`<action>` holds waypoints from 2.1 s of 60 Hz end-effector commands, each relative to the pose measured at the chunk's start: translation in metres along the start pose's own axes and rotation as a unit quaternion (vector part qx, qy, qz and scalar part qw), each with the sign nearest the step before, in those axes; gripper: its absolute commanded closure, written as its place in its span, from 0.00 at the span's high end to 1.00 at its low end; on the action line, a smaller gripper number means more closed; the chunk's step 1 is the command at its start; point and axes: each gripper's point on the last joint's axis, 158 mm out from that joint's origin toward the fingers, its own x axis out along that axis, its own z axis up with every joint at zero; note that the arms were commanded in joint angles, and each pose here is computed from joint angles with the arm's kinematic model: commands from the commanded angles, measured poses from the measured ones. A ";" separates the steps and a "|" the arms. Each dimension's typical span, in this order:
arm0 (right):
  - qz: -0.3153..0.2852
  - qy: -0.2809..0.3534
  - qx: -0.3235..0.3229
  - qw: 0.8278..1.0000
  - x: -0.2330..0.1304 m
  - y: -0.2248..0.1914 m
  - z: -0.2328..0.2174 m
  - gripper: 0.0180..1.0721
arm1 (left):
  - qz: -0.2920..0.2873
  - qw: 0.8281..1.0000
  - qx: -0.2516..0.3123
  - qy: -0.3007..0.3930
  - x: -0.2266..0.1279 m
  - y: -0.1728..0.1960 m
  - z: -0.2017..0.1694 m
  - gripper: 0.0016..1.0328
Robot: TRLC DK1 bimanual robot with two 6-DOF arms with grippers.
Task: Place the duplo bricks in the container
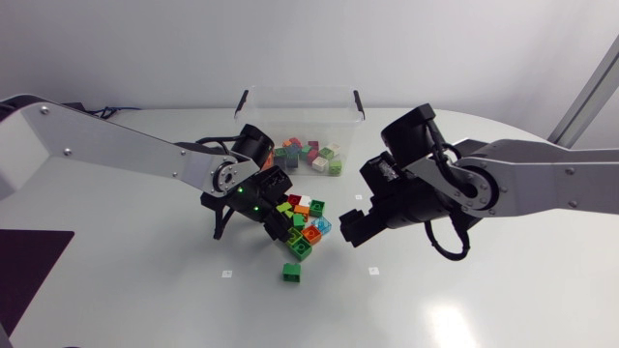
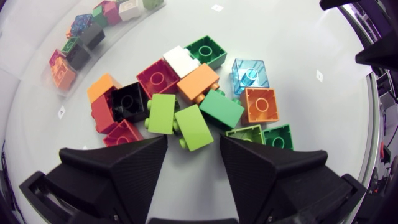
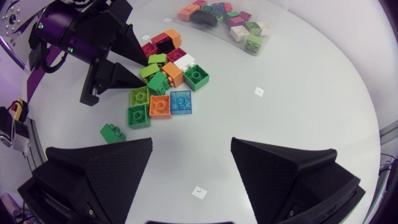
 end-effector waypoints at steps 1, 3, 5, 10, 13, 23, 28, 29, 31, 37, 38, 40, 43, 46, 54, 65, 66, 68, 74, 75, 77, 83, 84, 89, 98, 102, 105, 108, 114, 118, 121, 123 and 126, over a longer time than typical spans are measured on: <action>0.000 0.002 -0.007 1.000 0.000 0.003 -0.004 0.87 | -0.001 1.000 -0.010 -0.017 -0.001 0.000 0.015 0.58; 0.000 0.001 -0.007 1.000 -0.001 0.003 -0.003 0.87 | 0.000 1.000 -0.011 -0.020 0.000 0.000 0.017 0.58; 0.000 0.001 -0.007 1.000 0.000 0.003 -0.003 0.87 | 0.000 1.000 -0.012 -0.021 0.000 -0.001 0.019 0.58; 0.000 -0.001 -0.007 1.000 -0.001 0.003 -0.002 0.87 | 0.001 1.000 -0.018 -0.020 0.005 0.002 0.019 0.58; -0.001 0.000 -0.007 1.000 0.000 0.003 -0.002 0.87 | 0.003 1.000 -0.018 -0.020 0.008 0.004 0.018 0.58; -0.001 -0.001 -0.007 1.000 -0.001 0.003 -0.001 0.87 | 0.009 1.000 -0.021 -0.016 0.013 0.005 0.018 0.46; -0.002 0.002 -0.007 1.000 0.001 0.002 -0.001 0.87 | 0.008 1.000 -0.019 -0.014 0.014 0.003 0.017 0.32; -0.003 0.002 -0.007 1.000 0.001 0.002 -0.002 0.87 | 0.008 1.000 -0.020 -0.013 0.014 0.003 0.016 0.30; -0.002 0.002 -0.007 1.000 0.002 0.002 -0.001 0.87 | 0.007 1.000 -0.019 -0.010 0.014 0.002 0.014 0.26; -0.002 0.011 -0.007 1.000 0.008 0.002 -0.002 0.87 | 0.005 1.000 -0.019 -0.003 0.010 -0.002 0.004 0.24; -0.002 0.012 -0.007 1.000 0.010 0.002 -0.001 0.87 | 0.005 1.000 -0.020 -0.003 0.010 -0.001 0.003 0.24; -0.002 0.015 -0.007 1.000 0.013 0.002 -0.002 0.87 | 0.005 1.000 -0.017 -0.002 0.008 -0.002 0.001 0.24; 0.001 0.023 -0.011 1.000 0.019 0.005 -0.003 0.87 | 0.007 1.000 -0.015 -0.002 0.002 0.000 -0.003 0.24; 0.001 0.030 -0.011 0.999 0.025 0.006 -0.004 0.87 | 0.009 1.000 -0.013 0.000 -0.003 0.002 -0.008 0.24; -0.005 0.049 -0.010 0.999 0.043 0.008 0.000 0.87 | 0.010 1.000 -0.002 0.010 -0.016 0.002 -0.024 0.24; -0.027 0.083 -0.007 0.996 0.068 0.004 0.004 0.87 | 0.008 1.000 0.013 0.022 -0.026 -0.001 -0.046 0.24; -0.028 0.085 -0.007 0.996 0.070 0.004 0.004 0.87 | 0.008 1.000 0.014 0.022 -0.026 -0.001 -0.046 0.24; -0.032 0.089 -0.006 0.996 0.074 0.002 0.005 0.87 | 0.007 1.000 0.017 0.024 -0.027 -0.003 -0.049 0.24; -0.042 0.110 0.001 0.993 0.085 -0.005 0.004 0.87 | 0.005 0.999 0.023 0.028 -0.031 -0.006 -0.055 0.23; -0.043 0.109 0.001 0.993 0.086 -0.006 0.006 0.87 | 0.005 0.999 0.024 0.028 -0.032 -0.007 -0.056 0.23; -0.048 0.115 0.002 0.992 0.089 -0.009 0.005 0.86 | 0.005 0.999 0.026 0.028 -0.033 -0.008 -0.057 0.24; -0.063 0.136 0.007 0.989 0.097 -0.015 0.003 0.86 | 0.006 0.999 0.030 0.029 -0.040 -0.010 -0.062 0.23; -0.065 0.138 0.007 0.988 0.098 -0.015 0.003 0.86 | 0.006 0.999 0.031 0.028 -0.040 -0.009 -0.062 0.23; -0.067 0.145 0.001 0.987 0.102 -0.013 0.003 0.86 | 0.007 0.999 0.031 0.027 -0.044 -0.010 -0.066 0.23; -0.061 0.149 -0.013 0.987 0.105 0.003 0.006 0.86 | 0.008 0.999 0.031 0.030 -0.047 -0.012 -0.073 0.23; -0.065 0.147 -0.015 0.987 0.106 0.006 0.009 0.86 | 0.008 0.999 0.030 0.030 -0.049 -0.012 -0.075 0.23; -0.065 0.146 -0.017 0.987 0.107 0.007 0.011 0.86 | 0.009 0.999 0.030 0.028 -0.050 -0.011 -0.075 0.23; -0.066 0.150 -0.019 0.986 0.109 0.010 0.011 0.87 | 0.010 0.999 0.030 0.026 -0.051 -0.011 -0.073 0.23; -0.074 0.152 -0.018 0.985 0.110 0.010 0.013 0.86 | 0.013 0.999 0.031 0.021 -0.053 -0.010 -0.070 0.23; -0.083 0.158 -0.014 0.984 0.113 0.006 0.012 0.86 | 0.015 0.999 0.030 0.018 -0.056 -0.009 -0.069 0.23; -0.087 0.163 -0.009 0.983 0.115 0.003 0.011 0.86 | 0.018 0.999 0.032 0.012 -0.059 -0.008 -0.066 0.23; -0.088 0.164 -0.005 0.983 0.115 0.001 0.012 0.86 | 0.021 0.999 0.031 0.008 -0.062 -0.007 -0.064 0.23; -0.091 0.168 0.001 0.982 0.115 -0.002 0.012 0.84 | 0.025 0.999 0.030 0.003 -0.066 -0.005 -0.061 0.23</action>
